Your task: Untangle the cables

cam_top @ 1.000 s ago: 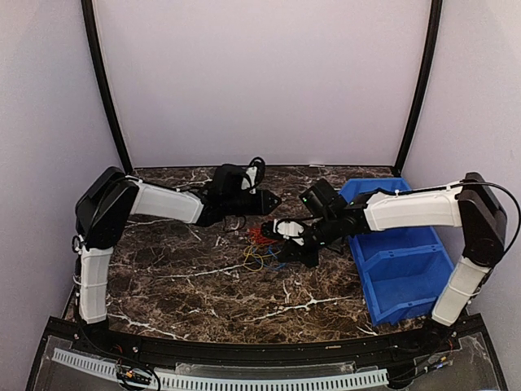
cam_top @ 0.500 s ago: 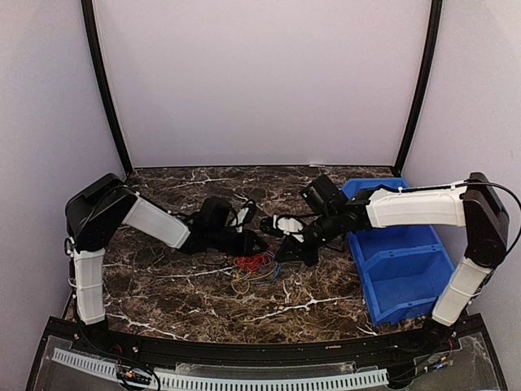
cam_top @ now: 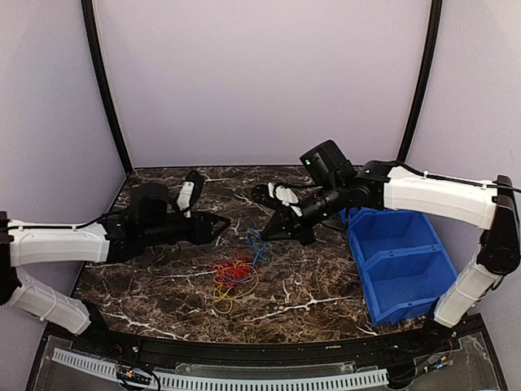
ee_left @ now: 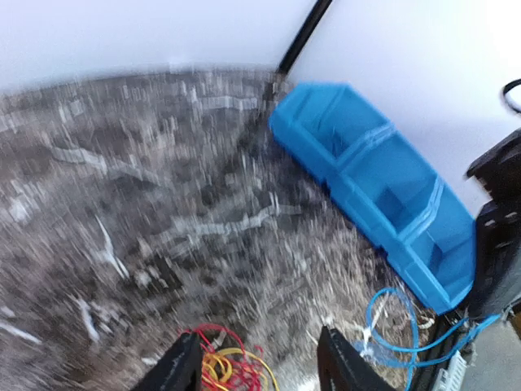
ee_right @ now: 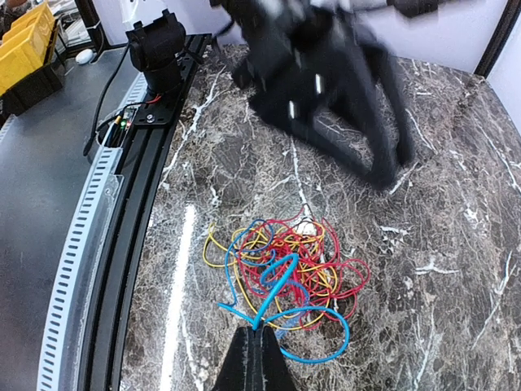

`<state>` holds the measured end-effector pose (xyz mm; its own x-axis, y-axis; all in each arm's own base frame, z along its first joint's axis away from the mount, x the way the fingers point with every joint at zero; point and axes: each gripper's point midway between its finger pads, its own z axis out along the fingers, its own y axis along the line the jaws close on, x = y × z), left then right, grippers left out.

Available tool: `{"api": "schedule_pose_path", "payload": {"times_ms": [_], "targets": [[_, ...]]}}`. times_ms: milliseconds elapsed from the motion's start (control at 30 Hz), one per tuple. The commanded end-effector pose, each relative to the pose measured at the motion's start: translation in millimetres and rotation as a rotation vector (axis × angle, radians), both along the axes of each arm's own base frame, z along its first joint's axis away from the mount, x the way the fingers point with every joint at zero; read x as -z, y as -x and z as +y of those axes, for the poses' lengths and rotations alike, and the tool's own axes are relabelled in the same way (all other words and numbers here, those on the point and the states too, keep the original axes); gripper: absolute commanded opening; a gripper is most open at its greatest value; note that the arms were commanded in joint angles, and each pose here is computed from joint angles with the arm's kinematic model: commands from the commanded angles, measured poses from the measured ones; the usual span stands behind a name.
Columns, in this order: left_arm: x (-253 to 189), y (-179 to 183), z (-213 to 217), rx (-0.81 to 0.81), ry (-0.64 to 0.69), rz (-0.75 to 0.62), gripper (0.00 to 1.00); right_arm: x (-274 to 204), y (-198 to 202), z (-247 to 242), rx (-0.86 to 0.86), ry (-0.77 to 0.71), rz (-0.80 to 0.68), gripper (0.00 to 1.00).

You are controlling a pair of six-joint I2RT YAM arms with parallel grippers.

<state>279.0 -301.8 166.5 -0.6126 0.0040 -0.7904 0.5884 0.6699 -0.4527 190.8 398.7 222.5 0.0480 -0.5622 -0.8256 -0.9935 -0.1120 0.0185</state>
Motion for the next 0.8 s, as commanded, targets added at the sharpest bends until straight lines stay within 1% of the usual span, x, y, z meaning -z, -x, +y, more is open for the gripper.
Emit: {"api": "schedule_pose_path", "payload": {"times_ms": [0, 33, 67, 100, 167, 233, 300, 400, 433, 467, 500, 533, 567, 600, 633, 667, 700, 733, 767], "targets": [[-45.0, 6.3, 51.4, -0.156, -0.016, -0.219, 0.58, -7.5, 8.6, 9.4, -0.033, -0.001, 0.010, 0.00], [-64.1, 14.6, 55.1, -0.148, 0.038, -0.270, 0.59, -7.3, 8.6, 10.6, -0.035, 0.000, 0.014, 0.00], [-64.5, 26.3, 50.4, -0.093, 0.078, -0.287, 0.63, -7.1, 8.8, 12.2, -0.036, 0.002, 0.021, 0.00], [-75.5, 39.5, 46.8, -0.047, 0.126, -0.317, 0.66, -6.3, 8.6, 13.3, -0.035, 0.005, 0.027, 0.00], [-79.0, 58.2, 38.4, 0.017, 0.167, -0.360, 0.67, -4.6, 7.1, 15.4, -0.035, 0.011, 0.033, 0.00], [-74.3, 68.8, 28.2, 0.057, 0.160, -0.381, 0.65, -2.7, 5.9, 16.5, -0.030, 0.023, 0.039, 0.00], [-67.3, 73.0, 17.4, 0.086, 0.135, -0.384, 0.62, -2.1, 3.9, 17.4, -0.027, 0.028, 0.037, 0.00], [-55.9, 77.9, -1.3, 0.149, 0.097, -0.404, 0.61, -2.1, 2.4, 19.7, -0.020, 0.031, 0.045, 0.00], [-60.5, 80.6, -7.4, 0.168, 0.114, -0.420, 0.61, -2.5, 2.4, 20.3, -0.021, 0.030, 0.051, 0.00], [-51.4, 80.0, -14.4, 0.187, 0.095, -0.410, 0.61, -3.2, 2.9, 20.9, -0.021, 0.030, 0.058, 0.00], [-56.6, 81.6, -21.0, 0.210, 0.115, -0.421, 0.62, -4.8, 2.5, 21.5, -0.019, 0.027, 0.063, 0.00], [-45.7, 81.7, -29.0, 0.234, 0.096, -0.405, 0.62, -5.9, 2.5, 22.1, -0.019, 0.024, 0.067, 0.00], [-49.7, 83.5, -36.7, 0.258, 0.114, -0.414, 0.62, -7.6, 2.2, 22.2, -0.017, 0.021, 0.068, 0.00], [-38.2, 83.5, -43.9, 0.276, 0.095, -0.397, 0.62, -8.9, 2.6, 22.6, -0.017, 0.019, 0.069, 0.00], [-41.5, 82.0, -49.1, 0.278, 0.111, -0.409, 0.61, -10.4, 2.8, 22.5, -0.018, 0.017, 0.069, 0.00], [-27.9, 78.4, -54.1, 0.271, 0.094, -0.382, 0.61, -11.8, 2.9, 22.9, -0.018, 0.014, 0.071, 0.00], [-21.7, 74.9, -59.3, 0.263, 0.107, -0.374, 0.61, -13.7, 3.5, 23.0, -0.019, 0.010, 0.074, 0.00], [-26.1, 72.6, -62.6, 0.256, 0.138, -0.396, 0.60, -16.4, 4.2, 23.2, -0.020, 0.005, 0.077, 0.00], [-10.0, 71.1, -66.1, 0.261, 0.122, -0.372, 0.59, -19.1, 4.9, 23.6, -0.024, 0.000, 0.079, 0.00]]}}
